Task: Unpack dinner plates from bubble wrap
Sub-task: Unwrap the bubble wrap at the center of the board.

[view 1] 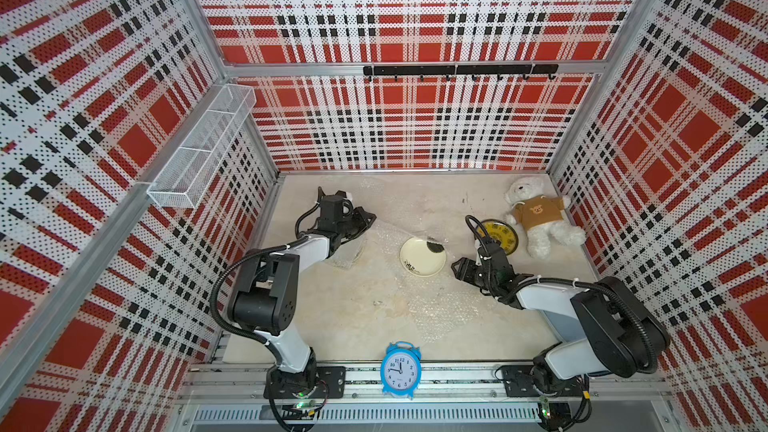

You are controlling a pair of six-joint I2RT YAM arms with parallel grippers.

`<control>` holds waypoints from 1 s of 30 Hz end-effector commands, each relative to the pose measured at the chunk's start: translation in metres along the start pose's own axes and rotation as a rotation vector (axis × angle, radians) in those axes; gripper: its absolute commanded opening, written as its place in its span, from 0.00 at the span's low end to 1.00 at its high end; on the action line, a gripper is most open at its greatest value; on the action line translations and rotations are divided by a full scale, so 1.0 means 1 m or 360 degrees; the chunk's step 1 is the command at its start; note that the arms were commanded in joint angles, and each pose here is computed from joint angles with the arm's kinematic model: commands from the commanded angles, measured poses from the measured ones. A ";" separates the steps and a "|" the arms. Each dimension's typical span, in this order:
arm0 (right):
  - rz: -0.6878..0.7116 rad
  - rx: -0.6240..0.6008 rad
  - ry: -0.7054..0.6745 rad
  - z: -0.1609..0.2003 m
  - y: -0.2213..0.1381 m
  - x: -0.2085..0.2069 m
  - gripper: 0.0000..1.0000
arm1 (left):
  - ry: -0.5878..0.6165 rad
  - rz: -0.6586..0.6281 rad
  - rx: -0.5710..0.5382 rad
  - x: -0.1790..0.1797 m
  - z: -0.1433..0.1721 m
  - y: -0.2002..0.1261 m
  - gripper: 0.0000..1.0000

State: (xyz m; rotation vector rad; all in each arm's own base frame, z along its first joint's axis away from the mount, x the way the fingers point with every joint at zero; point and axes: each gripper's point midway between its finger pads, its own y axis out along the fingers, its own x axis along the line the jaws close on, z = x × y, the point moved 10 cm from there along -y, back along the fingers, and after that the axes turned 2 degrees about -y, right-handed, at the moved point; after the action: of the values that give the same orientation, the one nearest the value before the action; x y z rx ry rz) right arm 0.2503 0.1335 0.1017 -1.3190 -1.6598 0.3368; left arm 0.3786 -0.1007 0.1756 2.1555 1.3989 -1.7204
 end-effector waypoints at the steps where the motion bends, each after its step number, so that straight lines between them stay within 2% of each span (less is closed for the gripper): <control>1: 0.0144 0.0141 0.0018 0.013 0.004 -0.014 0.65 | 0.0118 0.0084 0.0000 -0.025 -0.007 -0.012 0.16; 4: 0.0123 0.0135 0.0022 0.010 0.003 -0.011 0.65 | 0.0210 0.0061 0.0040 -0.037 -0.003 -0.021 0.38; 6: 0.0123 0.0127 0.0018 0.007 0.001 -0.009 0.65 | 0.0329 -0.0007 0.0058 -0.052 -0.002 -0.032 0.61; 9: 0.0134 0.0119 0.0003 0.003 -0.002 -0.006 0.65 | 0.0536 -0.0154 0.0173 -0.082 0.002 -0.047 0.88; 12: 0.0129 0.0104 -0.0008 -0.001 -0.005 -0.003 0.65 | 0.0841 -0.0225 0.0294 -0.126 0.019 -0.058 1.00; 15: 0.0124 0.0102 -0.0015 -0.005 -0.006 0.000 0.65 | 0.1229 -0.0303 0.0471 -0.163 0.047 -0.056 0.99; 18: 0.0130 0.0120 0.0003 -0.008 -0.006 0.001 0.66 | 0.1477 -0.0329 0.0688 -0.174 0.072 -0.041 0.99; 21: 0.0111 0.0134 0.0091 -0.012 -0.007 -0.001 0.66 | 0.1589 -0.0339 0.0845 -0.177 0.095 -0.023 0.99; 24: 0.0030 0.0088 0.0191 -0.020 -0.017 -0.002 0.68 | 0.1732 -0.0378 0.0932 -0.179 0.119 -0.007 0.99; 30: 0.0001 -0.0033 0.0368 -0.039 -0.058 -0.010 0.73 | 0.1786 -0.0415 0.1037 -0.173 0.139 0.019 0.99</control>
State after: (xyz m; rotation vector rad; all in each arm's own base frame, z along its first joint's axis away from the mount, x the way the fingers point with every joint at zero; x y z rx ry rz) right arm 0.2531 0.0975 0.1449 -1.3294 -1.5089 0.2192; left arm 0.2930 -0.2868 0.2448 3.7360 1.3652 -1.1446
